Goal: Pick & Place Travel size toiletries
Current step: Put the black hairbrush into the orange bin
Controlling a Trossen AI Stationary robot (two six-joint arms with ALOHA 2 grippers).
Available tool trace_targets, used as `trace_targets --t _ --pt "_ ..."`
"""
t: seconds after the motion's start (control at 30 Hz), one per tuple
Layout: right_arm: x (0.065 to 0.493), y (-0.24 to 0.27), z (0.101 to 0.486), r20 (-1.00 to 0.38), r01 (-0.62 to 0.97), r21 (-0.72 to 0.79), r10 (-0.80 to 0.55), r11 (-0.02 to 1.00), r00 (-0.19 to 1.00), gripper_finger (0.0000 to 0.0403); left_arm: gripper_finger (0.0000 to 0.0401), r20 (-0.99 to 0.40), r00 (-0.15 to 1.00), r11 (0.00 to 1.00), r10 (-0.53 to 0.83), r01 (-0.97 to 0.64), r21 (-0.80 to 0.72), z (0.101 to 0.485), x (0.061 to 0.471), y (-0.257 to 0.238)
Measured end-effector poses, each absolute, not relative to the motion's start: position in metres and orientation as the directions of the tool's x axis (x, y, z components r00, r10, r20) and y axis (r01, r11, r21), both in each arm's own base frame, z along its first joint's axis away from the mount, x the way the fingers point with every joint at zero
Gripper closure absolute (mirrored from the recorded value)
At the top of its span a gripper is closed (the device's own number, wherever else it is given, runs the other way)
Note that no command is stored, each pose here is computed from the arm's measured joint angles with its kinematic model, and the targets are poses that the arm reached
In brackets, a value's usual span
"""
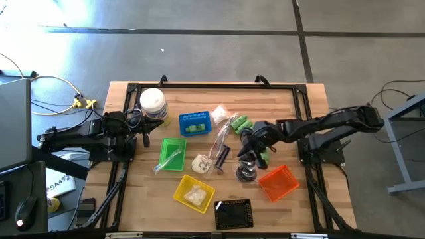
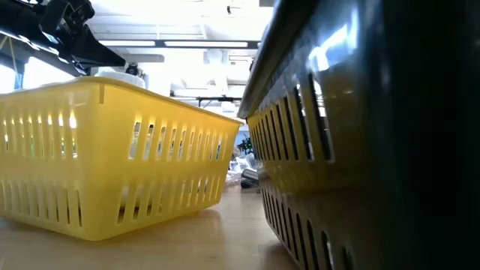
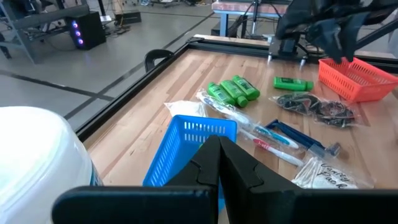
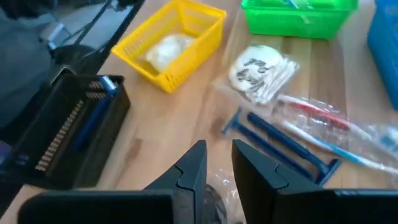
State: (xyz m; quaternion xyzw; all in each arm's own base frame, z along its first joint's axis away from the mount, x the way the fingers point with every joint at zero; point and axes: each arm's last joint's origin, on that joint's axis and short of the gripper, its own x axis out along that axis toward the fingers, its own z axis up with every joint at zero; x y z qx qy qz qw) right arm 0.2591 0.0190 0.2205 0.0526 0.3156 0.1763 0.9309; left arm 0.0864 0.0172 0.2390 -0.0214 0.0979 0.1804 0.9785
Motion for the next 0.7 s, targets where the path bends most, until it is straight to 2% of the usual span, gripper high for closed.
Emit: trace_targets --t 0.17,0.23,0.5,0.7 --pt "0.256 0.016 0.207 -0.384 -0.366 0.268 0.447 0.891 0.807 0.0336 0.0401 -0.200 0.916 0.934 0.349 -0.357 -0.007 0.239 0.086 0.017" --pt "0.254 0.014 0.203 -0.338 -0.357 0.283 0.441 0.890 0.832 0.0335 0.0401 -0.200 0.916 0.934 0.349 -0.357 -0.007 0.239 0.086 0.017" --pt "0.250 0.009 0.192 -0.371 -0.216 0.233 0.292 0.948 0.882 0.0316 0.0401 -0.205 0.914 0.934 0.349 -0.358 -0.006 0.238 0.086 0.017" --pt "0.250 0.004 0.195 -0.371 -0.218 0.243 0.299 0.945 0.879 0.0295 0.0401 -0.213 0.913 0.934 0.349 -0.358 -0.004 0.238 0.086 0.017"
